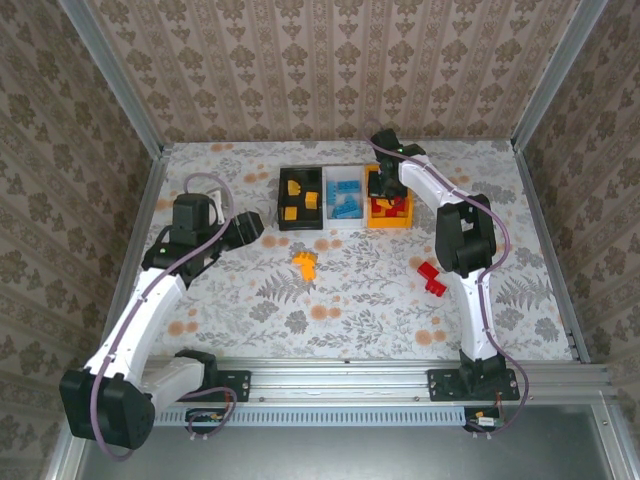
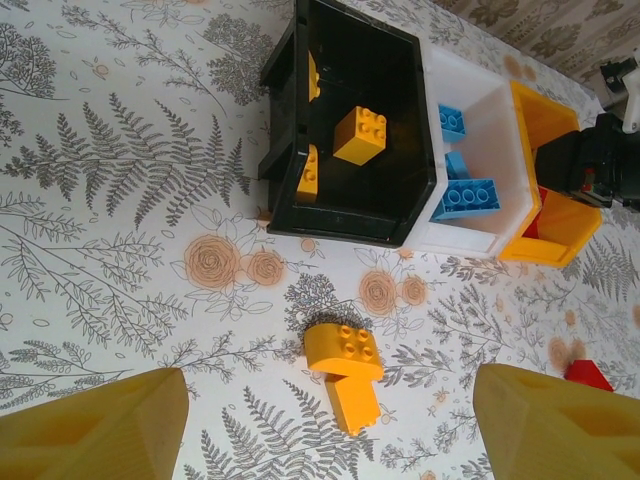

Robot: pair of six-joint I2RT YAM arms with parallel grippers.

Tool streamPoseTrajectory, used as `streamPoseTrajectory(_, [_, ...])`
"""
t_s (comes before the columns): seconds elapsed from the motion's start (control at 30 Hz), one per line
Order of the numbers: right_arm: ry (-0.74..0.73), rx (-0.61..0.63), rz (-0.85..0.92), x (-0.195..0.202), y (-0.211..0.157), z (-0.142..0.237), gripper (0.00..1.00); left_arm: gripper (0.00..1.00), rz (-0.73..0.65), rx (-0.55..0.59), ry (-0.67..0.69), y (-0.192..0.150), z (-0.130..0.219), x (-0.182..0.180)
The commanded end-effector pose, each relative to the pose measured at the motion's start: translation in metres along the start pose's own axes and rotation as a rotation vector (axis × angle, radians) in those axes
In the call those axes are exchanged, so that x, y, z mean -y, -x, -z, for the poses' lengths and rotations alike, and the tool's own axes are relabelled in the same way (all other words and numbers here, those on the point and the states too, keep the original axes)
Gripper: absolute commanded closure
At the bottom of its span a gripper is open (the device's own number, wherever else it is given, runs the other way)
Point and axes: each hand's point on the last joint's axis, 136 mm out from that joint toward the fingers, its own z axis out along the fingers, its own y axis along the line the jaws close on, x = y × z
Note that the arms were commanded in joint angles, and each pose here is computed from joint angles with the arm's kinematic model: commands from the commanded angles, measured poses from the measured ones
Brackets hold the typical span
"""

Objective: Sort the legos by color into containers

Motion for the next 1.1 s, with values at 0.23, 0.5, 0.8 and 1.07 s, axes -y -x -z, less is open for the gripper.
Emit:
streamPoseTrajectory(0.23, [0.051, 0.009, -0.031, -0.008, -0.005, 0.026, 0.97, 0.23, 0.029, 0.008, -0.019, -0.002, 0.003, -0.002])
streamPoseTrajectory(0.5, [0.128, 0.068, -0.057, -0.021, 0.009, 0.061, 0.97, 0.23, 0.029, 0.012, -0.026, -0.001, 0.005, -0.002])
streamPoseTrajectory(0.8, [0.298, 0.147, -0.016, -0.080, 0.025, 0.107, 0.97, 0.23, 0.031, 0.016, -0.030, -0.004, 0.008, -0.003])
streamPoseTrajectory(1.07, [0.526, 0.107, 0.061, -0.186, 0.024, 0.102, 0.97, 0.23, 0.045, -0.003, -0.030, -0.019, 0.009, -0.009])
